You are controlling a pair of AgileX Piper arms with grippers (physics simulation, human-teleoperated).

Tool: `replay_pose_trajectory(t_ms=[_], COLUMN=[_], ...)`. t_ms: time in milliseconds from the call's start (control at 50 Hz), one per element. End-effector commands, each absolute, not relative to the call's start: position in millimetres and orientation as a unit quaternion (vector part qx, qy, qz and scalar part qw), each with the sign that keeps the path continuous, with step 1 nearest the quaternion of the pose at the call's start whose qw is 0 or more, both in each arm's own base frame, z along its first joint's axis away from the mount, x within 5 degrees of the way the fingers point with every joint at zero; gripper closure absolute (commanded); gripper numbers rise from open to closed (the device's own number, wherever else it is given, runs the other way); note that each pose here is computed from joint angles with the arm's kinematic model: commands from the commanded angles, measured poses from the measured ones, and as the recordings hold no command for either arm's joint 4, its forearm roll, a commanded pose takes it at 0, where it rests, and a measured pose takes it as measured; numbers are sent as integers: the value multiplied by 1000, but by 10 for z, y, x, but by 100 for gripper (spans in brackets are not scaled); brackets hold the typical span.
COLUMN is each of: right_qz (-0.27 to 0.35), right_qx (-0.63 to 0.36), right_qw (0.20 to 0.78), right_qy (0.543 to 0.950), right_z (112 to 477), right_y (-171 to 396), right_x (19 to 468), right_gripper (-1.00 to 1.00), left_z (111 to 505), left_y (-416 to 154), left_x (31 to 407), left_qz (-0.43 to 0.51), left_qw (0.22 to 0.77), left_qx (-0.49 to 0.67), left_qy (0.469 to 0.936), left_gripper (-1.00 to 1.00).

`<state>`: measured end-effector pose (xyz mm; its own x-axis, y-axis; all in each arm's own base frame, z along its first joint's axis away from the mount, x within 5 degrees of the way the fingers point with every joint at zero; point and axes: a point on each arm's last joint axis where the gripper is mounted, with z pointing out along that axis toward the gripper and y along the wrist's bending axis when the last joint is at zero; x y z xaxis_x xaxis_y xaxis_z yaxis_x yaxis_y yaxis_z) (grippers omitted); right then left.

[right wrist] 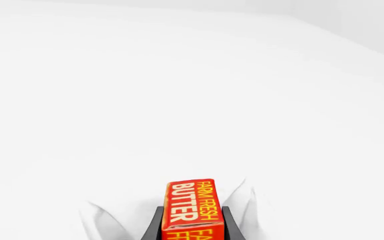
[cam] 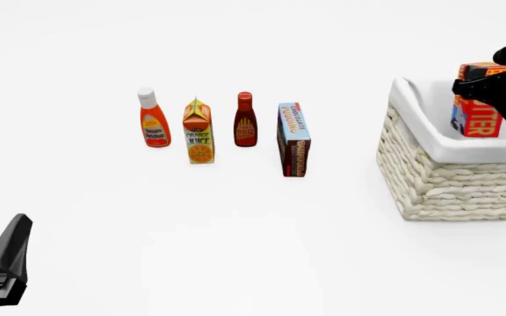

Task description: Pick the butter and place it in the basket.

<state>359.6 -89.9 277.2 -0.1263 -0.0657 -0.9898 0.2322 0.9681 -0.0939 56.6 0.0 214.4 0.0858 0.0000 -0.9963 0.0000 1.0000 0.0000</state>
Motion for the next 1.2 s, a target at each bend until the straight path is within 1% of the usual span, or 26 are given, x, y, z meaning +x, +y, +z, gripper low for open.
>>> replay_pose_trajectory(t_ms=[20, 180, 200, 440, 920, 1200], right_qz=[-110, -111, -111, -107, -105, -103], right_qx=[61, 65, 64, 73, 76, 69], right_qw=[671, 669, 669, 675, 675, 685], right_qy=[730, 732, 732, 727, 727, 717], right_z=[2876, 2867, 2870, 2937, 2962, 3095], right_y=[-900, -930, -925, -934, -941, -871], right_x=[3592, 3596, 3595, 3554, 3560, 3470], right_gripper=[100, 100, -100, -100, -100, -100], left_z=[2144, 2144, 2144, 2144, 2144, 2144], left_y=[0, 0, 0, 0, 0, 0], left_x=[566, 566, 566, 566, 566, 566], left_qz=[0, 0, 0, 0, 0, 0], left_qw=[737, 737, 737, 737, 737, 737], left_qx=[0, 0, 0, 0, 0, 0], left_qy=[676, 676, 676, 676, 676, 676], left_gripper=[-100, -100, -100, -100, -100, -100])
